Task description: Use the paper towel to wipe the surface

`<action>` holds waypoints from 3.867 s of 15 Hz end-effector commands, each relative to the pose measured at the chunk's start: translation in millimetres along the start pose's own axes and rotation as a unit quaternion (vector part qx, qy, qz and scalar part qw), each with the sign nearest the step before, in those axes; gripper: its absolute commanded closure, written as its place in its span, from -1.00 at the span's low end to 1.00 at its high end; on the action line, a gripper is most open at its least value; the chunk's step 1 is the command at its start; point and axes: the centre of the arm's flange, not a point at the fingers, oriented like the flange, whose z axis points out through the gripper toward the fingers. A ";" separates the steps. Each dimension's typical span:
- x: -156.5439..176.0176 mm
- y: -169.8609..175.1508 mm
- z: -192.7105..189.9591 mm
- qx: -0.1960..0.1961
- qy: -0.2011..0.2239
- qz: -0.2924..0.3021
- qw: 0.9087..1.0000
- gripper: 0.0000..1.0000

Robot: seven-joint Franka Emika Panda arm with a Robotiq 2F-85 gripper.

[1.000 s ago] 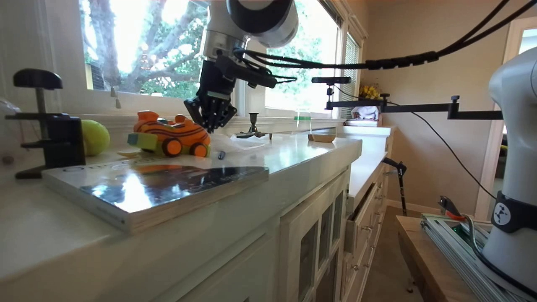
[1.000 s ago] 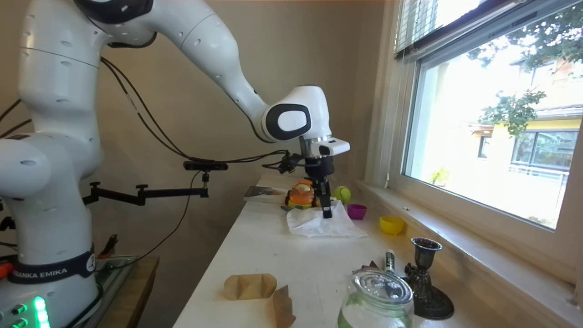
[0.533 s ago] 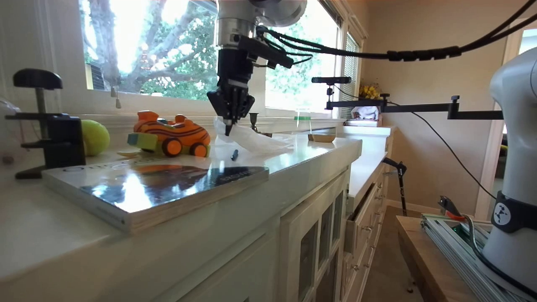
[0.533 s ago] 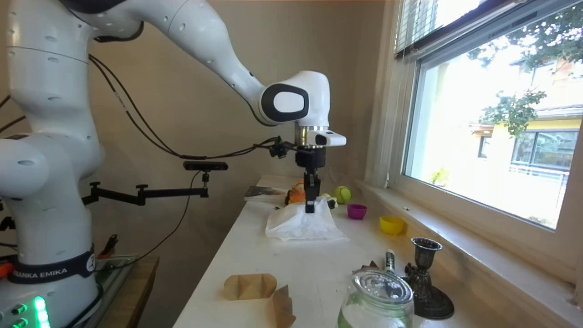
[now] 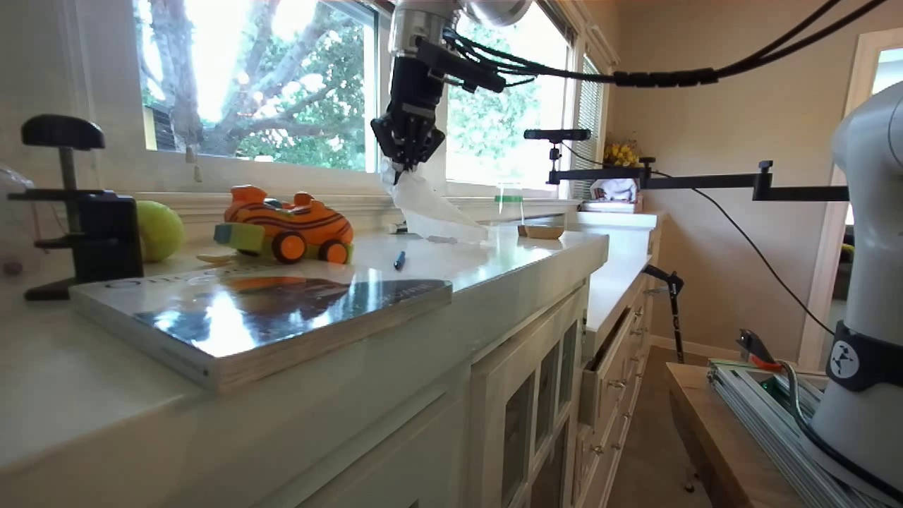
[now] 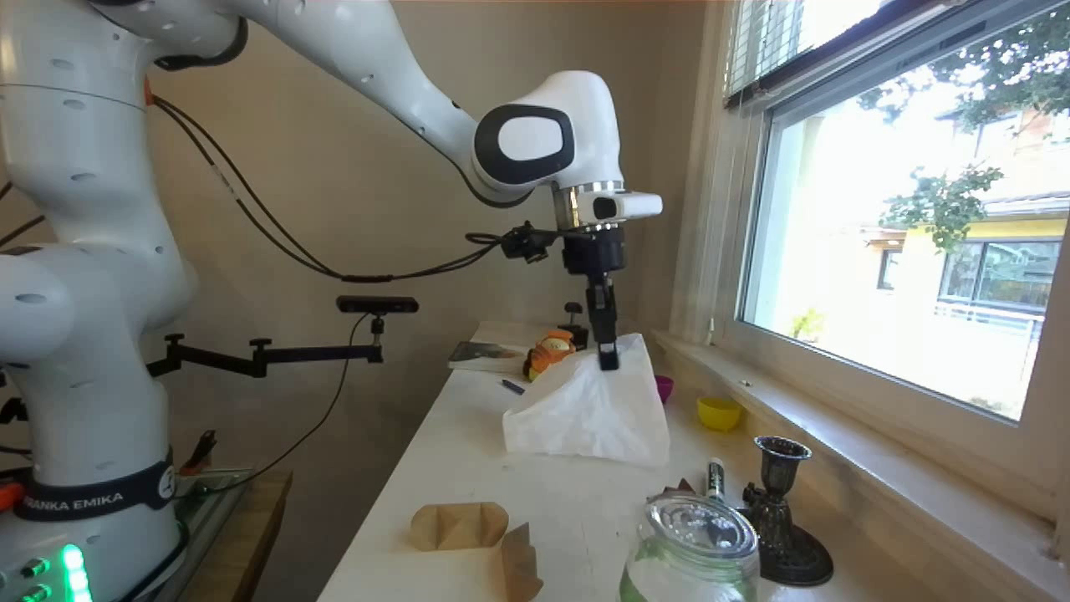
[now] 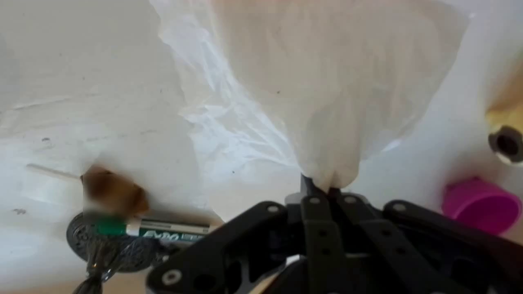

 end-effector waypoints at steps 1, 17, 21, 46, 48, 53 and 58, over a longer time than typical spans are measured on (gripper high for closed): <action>10.4 8.5 -12.6 0.022 0.078 0.046 0.996 0.95; -30.3 -46.2 64.3 0.131 0.039 0.077 0.988 0.98; -37.8 -47.3 53.5 0.105 0.007 0.031 0.994 0.99; 6.7 -8.3 83.3 0.017 -0.005 0.040 0.999 0.96; 7.6 -18.4 81.9 0.024 -0.003 0.036 0.999 0.96; -5.5 -46.3 69.5 0.046 -0.017 0.012 0.999 0.96; -21.5 -51.6 63.9 0.028 -0.035 -0.021 0.999 0.96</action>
